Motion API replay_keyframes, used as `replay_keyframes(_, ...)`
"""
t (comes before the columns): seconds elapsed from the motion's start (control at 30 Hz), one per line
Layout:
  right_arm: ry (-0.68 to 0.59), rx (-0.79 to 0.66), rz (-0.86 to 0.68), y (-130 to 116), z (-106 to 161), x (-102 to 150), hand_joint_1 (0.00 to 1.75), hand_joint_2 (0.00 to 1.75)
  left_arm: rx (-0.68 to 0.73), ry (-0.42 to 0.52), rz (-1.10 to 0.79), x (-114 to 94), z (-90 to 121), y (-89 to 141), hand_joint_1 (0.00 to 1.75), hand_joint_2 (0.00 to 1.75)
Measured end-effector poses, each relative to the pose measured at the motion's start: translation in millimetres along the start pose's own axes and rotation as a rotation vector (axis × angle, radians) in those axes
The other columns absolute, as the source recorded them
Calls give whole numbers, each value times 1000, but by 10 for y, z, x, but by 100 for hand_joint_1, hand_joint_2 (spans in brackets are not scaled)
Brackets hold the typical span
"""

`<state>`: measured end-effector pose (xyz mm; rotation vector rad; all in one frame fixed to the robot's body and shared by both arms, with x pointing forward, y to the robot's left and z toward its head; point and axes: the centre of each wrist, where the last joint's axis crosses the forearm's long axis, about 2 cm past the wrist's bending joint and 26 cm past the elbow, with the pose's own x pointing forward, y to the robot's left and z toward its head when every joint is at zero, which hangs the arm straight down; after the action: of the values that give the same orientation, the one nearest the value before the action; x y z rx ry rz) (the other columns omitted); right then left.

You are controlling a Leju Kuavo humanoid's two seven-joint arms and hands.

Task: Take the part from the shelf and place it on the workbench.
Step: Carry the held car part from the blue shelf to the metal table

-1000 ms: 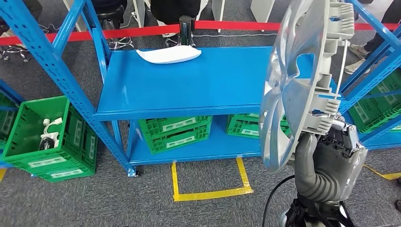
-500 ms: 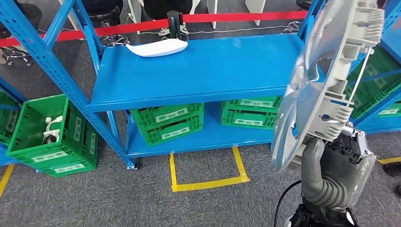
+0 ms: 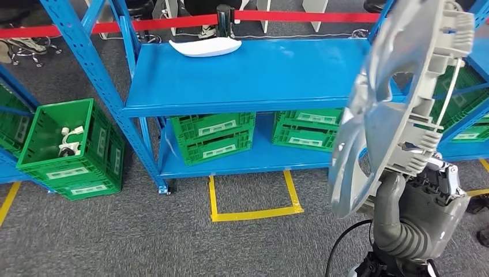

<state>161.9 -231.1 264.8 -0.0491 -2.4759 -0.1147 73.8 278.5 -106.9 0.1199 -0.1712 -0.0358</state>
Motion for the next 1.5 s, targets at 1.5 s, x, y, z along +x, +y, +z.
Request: replay_keyframes(1.5, 46, 54, 11, 183, 58, -126, 175, 175, -5, -14, 11, -6, -3, 22, 0, 175)
